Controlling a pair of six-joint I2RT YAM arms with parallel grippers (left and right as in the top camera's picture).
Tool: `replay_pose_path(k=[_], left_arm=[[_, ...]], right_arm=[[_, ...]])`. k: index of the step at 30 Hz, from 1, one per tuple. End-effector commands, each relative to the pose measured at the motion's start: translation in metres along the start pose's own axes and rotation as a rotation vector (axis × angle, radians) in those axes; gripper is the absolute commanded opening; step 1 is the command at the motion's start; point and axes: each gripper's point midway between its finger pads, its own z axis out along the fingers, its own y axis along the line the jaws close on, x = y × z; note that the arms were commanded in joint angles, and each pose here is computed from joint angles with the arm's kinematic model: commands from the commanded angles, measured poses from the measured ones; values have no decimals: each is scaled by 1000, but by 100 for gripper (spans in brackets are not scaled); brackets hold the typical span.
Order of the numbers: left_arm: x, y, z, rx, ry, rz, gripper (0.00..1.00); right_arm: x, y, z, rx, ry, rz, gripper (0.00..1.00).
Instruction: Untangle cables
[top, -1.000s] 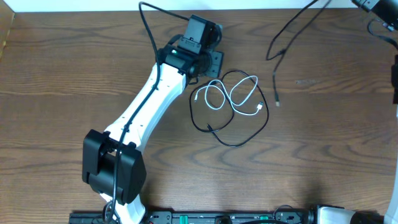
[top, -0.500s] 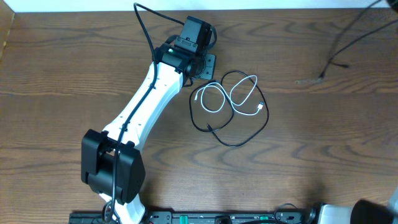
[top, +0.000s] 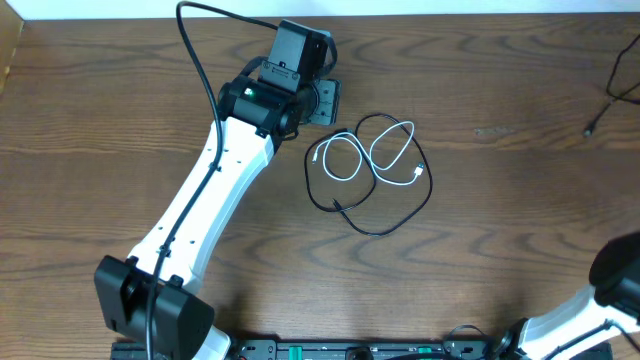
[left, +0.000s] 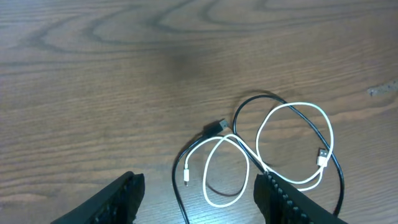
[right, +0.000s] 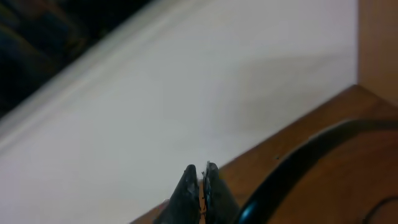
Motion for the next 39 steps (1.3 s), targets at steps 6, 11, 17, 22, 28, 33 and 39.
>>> replay_pose_path(k=[6,11,17,22,28,33,39], left_arm=[[3,4,1,-17,10,1,64],[3,4,1,-18,11,1,65],[3,4,1,-18,12,1,67],[6,5,2,-19,21,1,68],[10,5,3,-23,39,2,68],[17,7,3,-27,70,49,68],[28,5,-1,-2,116,45,68]], right_arm=[[79,-89,74,221,138,24,5],[123,-111,79,280,274,61,99],[136,-103,53,298,376,93,99],[148,-86,12,318,502,134,99],[188,-74,-39,403,722,176,99],[216,-50,-52,354,853,145,99],[255,36,-54,-6,998,-42,93]])
